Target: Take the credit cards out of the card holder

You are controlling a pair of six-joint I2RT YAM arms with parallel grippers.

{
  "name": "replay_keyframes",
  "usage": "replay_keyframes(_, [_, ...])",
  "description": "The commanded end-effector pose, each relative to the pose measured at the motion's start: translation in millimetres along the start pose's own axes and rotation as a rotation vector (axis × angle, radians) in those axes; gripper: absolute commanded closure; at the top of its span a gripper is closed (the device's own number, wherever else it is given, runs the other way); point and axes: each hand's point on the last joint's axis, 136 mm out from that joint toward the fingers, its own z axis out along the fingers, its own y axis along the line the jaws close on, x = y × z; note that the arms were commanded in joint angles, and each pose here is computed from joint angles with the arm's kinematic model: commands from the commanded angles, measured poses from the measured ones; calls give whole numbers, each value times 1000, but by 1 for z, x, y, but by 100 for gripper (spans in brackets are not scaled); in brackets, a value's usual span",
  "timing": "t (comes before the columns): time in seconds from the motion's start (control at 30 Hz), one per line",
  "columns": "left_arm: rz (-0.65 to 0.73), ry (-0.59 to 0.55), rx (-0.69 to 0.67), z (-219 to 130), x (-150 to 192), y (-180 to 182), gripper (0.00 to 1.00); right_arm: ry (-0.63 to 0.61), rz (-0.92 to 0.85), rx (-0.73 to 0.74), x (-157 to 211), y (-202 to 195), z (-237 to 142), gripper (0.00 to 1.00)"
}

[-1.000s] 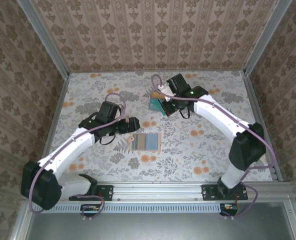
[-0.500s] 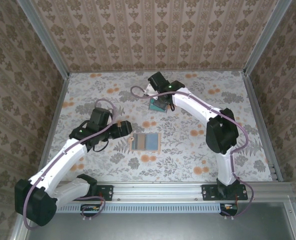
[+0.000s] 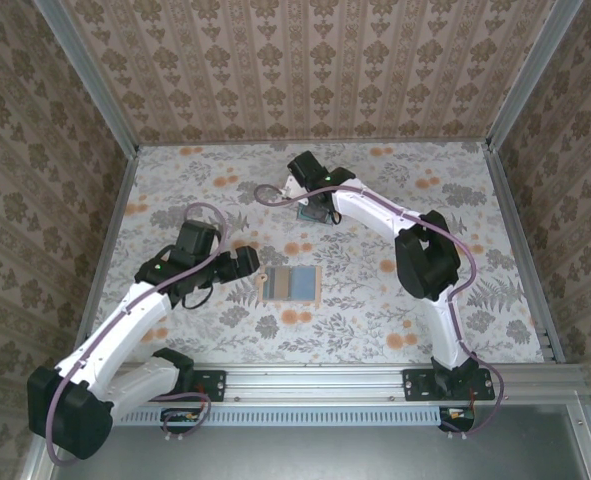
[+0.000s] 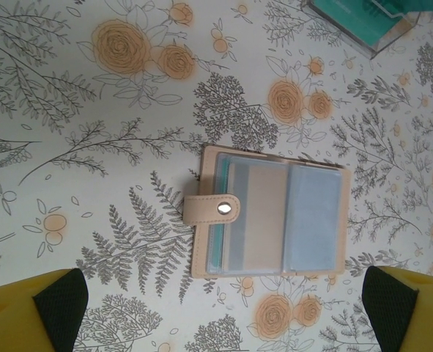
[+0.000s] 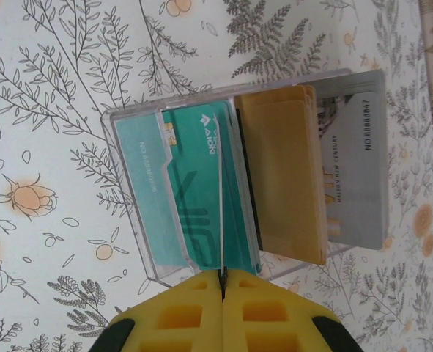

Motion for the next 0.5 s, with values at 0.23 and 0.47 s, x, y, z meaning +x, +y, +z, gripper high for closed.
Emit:
replay_keyframes(0.23, [-34, 3, -5, -1, 5, 6, 0, -9, 1, -59, 1, 11, 4, 100])
replay_keyframes(0.47, [-34, 4, -1, -2, 6, 6, 0, 7, 14, -38, 3, 8, 12, 92])
